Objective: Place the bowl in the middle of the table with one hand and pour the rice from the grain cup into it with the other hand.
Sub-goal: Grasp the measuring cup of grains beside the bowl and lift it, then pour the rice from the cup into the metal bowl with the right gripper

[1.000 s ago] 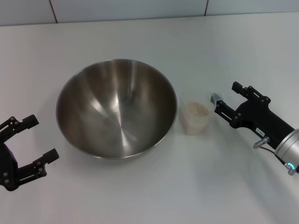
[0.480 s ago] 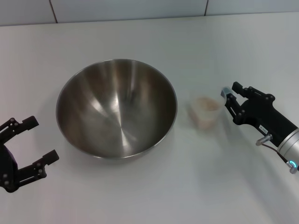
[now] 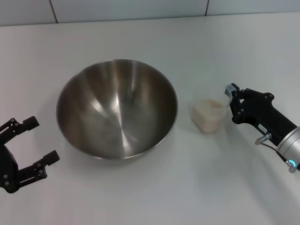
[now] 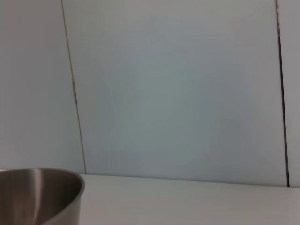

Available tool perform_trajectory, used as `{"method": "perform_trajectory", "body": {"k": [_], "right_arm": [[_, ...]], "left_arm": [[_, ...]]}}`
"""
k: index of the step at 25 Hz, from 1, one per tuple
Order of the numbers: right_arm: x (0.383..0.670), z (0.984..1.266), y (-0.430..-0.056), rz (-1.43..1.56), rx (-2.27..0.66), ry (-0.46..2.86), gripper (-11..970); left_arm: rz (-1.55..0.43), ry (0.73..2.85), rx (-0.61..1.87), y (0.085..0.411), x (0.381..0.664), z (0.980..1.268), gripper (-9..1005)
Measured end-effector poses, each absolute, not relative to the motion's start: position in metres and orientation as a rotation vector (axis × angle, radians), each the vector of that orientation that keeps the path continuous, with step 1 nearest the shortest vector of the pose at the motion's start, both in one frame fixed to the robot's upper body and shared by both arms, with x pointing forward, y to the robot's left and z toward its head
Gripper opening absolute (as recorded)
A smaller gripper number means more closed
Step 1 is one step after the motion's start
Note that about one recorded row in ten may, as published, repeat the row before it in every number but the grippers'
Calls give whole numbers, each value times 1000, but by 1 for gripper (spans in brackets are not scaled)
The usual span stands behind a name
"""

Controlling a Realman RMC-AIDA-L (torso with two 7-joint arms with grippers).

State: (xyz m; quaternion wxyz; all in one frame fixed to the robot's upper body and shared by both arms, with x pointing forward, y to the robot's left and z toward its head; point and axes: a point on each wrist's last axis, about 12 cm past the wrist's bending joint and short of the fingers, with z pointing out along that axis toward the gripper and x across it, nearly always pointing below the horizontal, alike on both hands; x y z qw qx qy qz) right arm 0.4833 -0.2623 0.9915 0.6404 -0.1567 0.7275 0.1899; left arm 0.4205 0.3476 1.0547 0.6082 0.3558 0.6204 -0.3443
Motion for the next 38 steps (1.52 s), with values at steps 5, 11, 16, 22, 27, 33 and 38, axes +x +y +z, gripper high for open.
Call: {"method": "perform_trajectory", "body": {"k": [5, 11, 16, 22, 27, 33, 38], "right_arm": [[484, 993, -263, 430, -344, 1650, 19], [481, 1000, -266, 437, -312, 1585, 19], [473, 1019, -276, 437, -266, 1414, 19], [472, 1030, -284, 423, -253, 1327, 19], [476, 1032, -283, 426, -260, 1319, 18], [494, 1039, -264, 496, -354, 1297, 18], [516, 1048, -231, 593, -484, 1282, 18]], "left_arm": [[-793, 1431, 819, 348, 421, 1055, 862], [-788, 1430, 813, 348, 422, 1056, 862], [-789, 1431, 810, 348, 421, 1055, 862], [-788, 1435, 806, 349, 419, 1054, 862], [-789, 1435, 806, 349, 419, 1054, 862], [-793, 1433, 806, 348, 419, 1054, 863], [-796, 1433, 807, 347, 419, 1054, 863]]}}
